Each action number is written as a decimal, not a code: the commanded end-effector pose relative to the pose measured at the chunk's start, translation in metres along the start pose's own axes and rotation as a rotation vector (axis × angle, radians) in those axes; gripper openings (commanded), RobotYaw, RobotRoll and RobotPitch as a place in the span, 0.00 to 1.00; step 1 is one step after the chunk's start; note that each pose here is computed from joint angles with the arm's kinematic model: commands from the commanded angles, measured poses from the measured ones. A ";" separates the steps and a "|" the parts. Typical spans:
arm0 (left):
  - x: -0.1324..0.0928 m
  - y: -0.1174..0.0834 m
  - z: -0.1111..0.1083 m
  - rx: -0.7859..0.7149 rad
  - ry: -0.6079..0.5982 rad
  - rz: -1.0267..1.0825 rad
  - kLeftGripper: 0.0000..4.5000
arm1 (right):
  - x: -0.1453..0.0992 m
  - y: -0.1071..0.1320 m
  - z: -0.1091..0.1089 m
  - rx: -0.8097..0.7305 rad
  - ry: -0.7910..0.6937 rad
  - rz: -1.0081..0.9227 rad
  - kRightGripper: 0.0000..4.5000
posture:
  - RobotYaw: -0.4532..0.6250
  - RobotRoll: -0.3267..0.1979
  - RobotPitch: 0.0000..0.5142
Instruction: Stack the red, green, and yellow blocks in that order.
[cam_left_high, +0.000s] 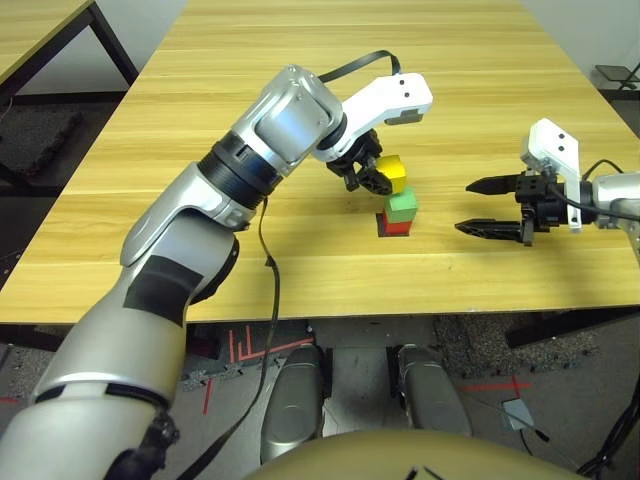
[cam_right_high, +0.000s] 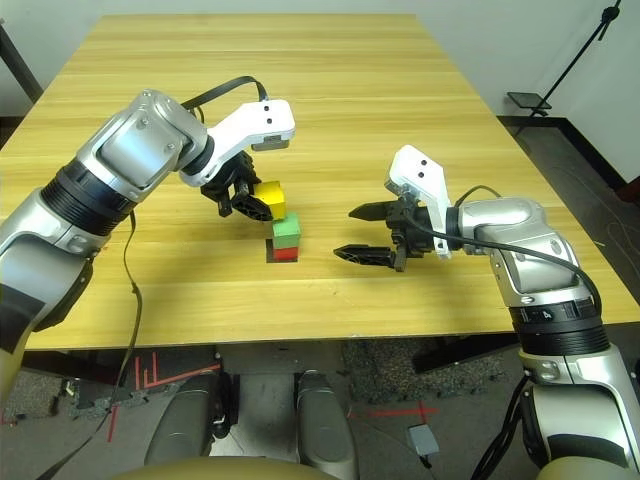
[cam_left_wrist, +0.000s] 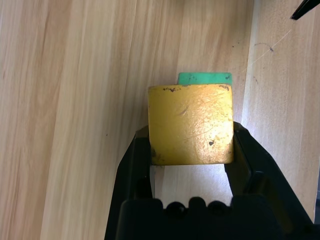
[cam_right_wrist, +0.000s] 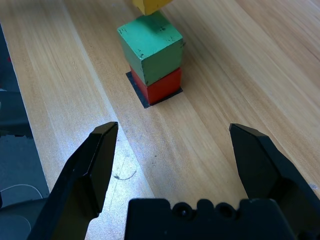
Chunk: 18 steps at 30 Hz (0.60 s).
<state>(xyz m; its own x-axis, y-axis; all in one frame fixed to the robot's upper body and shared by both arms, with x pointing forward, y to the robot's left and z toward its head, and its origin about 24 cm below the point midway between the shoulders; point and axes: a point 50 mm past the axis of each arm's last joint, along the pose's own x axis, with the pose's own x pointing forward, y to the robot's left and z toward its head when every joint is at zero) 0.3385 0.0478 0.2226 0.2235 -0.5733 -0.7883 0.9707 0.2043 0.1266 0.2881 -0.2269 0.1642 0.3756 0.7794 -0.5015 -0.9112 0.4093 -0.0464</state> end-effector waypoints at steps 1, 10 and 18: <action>0.004 -0.006 0.005 0.012 -0.001 -0.008 0.46 | -0.001 0.002 0.001 -0.003 -0.009 0.006 1.00 | 0.46 0.70 0.16; 0.013 -0.012 0.009 0.005 -0.010 -0.030 0.46 | 0.000 0.001 0.002 -0.003 -0.006 0.010 1.00 | 0.46 0.71 0.17; 0.019 -0.007 0.008 -0.003 -0.014 -0.027 0.46 | 0.000 0.003 -0.001 0.005 -0.008 0.008 1.00 | 0.45 0.71 0.18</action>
<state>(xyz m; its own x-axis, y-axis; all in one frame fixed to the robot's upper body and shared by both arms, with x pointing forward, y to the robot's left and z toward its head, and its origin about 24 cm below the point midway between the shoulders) 0.3357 0.0302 0.2147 0.2008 -0.5936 -0.7793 0.9753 0.1955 0.1024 0.2877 -0.2270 0.1636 0.3753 0.7791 -0.5021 -0.9109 0.4102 -0.0443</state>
